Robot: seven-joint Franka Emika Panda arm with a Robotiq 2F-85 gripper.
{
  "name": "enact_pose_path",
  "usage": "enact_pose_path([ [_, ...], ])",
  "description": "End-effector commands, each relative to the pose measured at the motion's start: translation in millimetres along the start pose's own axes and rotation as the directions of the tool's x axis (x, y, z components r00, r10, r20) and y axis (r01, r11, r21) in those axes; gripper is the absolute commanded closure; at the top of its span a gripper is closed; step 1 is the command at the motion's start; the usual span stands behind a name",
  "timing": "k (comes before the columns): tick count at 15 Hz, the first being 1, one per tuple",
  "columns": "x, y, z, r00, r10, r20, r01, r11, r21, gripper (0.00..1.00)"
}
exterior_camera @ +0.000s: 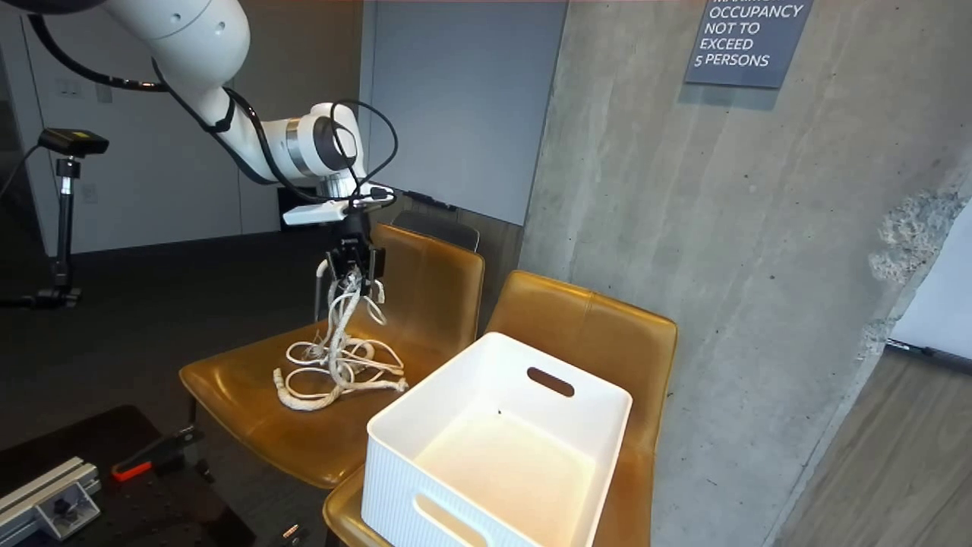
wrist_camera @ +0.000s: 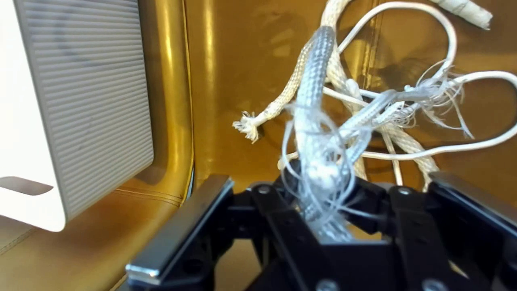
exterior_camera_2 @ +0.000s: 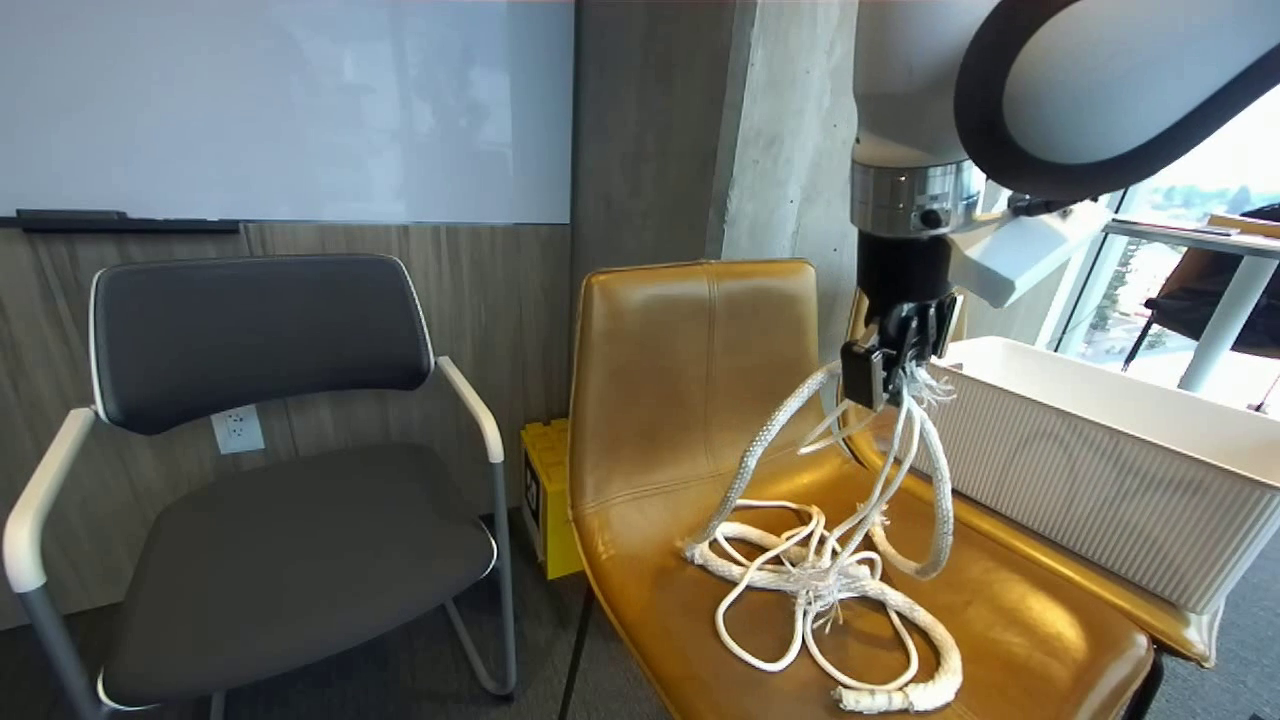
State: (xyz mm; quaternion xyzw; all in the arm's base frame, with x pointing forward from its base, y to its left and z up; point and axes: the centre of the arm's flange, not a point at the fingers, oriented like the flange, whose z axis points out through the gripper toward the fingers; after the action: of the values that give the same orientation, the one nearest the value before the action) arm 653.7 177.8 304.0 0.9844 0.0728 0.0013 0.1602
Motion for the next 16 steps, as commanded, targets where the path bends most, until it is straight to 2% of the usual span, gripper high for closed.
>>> enact_pose_path([
  [1, -19.3, 24.6, 10.8, 0.999, 0.028, -0.02, -0.028, 1.0, -0.002, 0.53],
  [4, -15.3, 38.9, 15.6, 0.999, 0.044, -0.021, -0.044, 0.999, 0.013, 0.32],
  [8, -10.4, 83.1, 11.8, 0.997, 0.072, -0.022, -0.072, 0.997, 0.021, 0.02],
  [12, -10.3, 161.0, 10.1, 0.993, 0.11, -0.032, -0.11, 0.994, 0.001, 0.0],
  [16, -20.4, 265.0, 36.0, 0.993, 0.117, -0.011, -0.118, 0.993, -0.006, 0.0],
])
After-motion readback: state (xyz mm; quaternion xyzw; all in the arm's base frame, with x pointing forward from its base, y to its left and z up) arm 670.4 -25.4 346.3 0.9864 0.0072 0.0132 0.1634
